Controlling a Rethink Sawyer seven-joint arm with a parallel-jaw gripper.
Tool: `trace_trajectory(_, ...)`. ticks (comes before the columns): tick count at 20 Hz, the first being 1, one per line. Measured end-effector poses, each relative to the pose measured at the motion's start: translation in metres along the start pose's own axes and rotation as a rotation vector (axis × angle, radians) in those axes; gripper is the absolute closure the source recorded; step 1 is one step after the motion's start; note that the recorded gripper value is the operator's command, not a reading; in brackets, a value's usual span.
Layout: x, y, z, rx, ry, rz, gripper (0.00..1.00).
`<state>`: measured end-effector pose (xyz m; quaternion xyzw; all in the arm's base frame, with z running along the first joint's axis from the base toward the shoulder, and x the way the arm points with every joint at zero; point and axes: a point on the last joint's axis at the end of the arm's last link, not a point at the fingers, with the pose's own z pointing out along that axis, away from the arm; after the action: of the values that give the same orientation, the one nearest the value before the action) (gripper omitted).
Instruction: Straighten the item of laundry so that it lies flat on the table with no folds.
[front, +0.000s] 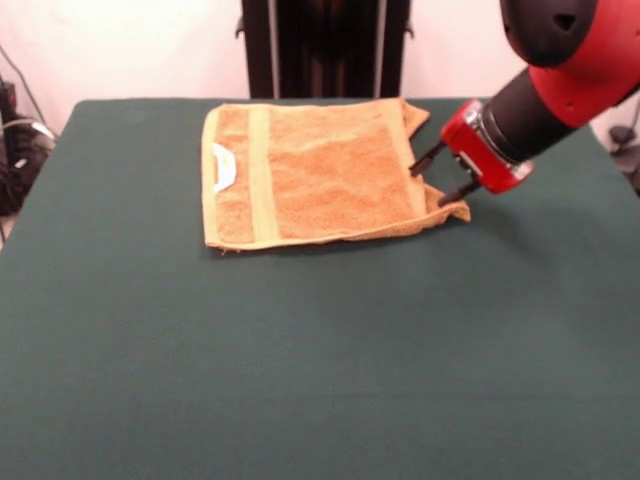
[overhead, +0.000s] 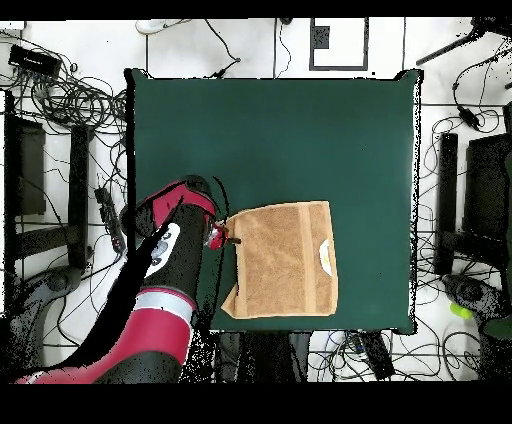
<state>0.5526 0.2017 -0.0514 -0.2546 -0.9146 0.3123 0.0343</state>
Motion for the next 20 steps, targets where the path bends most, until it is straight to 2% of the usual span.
trace_trajectory(3, -0.001, 0.003, -0.003, -0.021, 0.006, 0.026, 0.00)
trace_trajectory(6, -0.004, 0.006, -0.008, -0.065, 0.019, 0.069, 0.00)
trace_trajectory(8, -0.011, 0.009, -0.012, -0.122, 0.019, 0.106, 0.00)
trace_trajectory(10, -0.016, 0.011, -0.014, -0.148, 0.015, 0.120, 0.00)
trace_trajectory(13, -0.028, 0.016, -0.018, -0.217, 0.002, 0.157, 0.00)
trace_trajectory(16, -0.043, 0.023, -0.025, -0.311, 0.002, 0.220, 0.00)
trace_trajectory(20, -0.056, 0.030, -0.034, -0.404, 0.006, 0.291, 0.00)
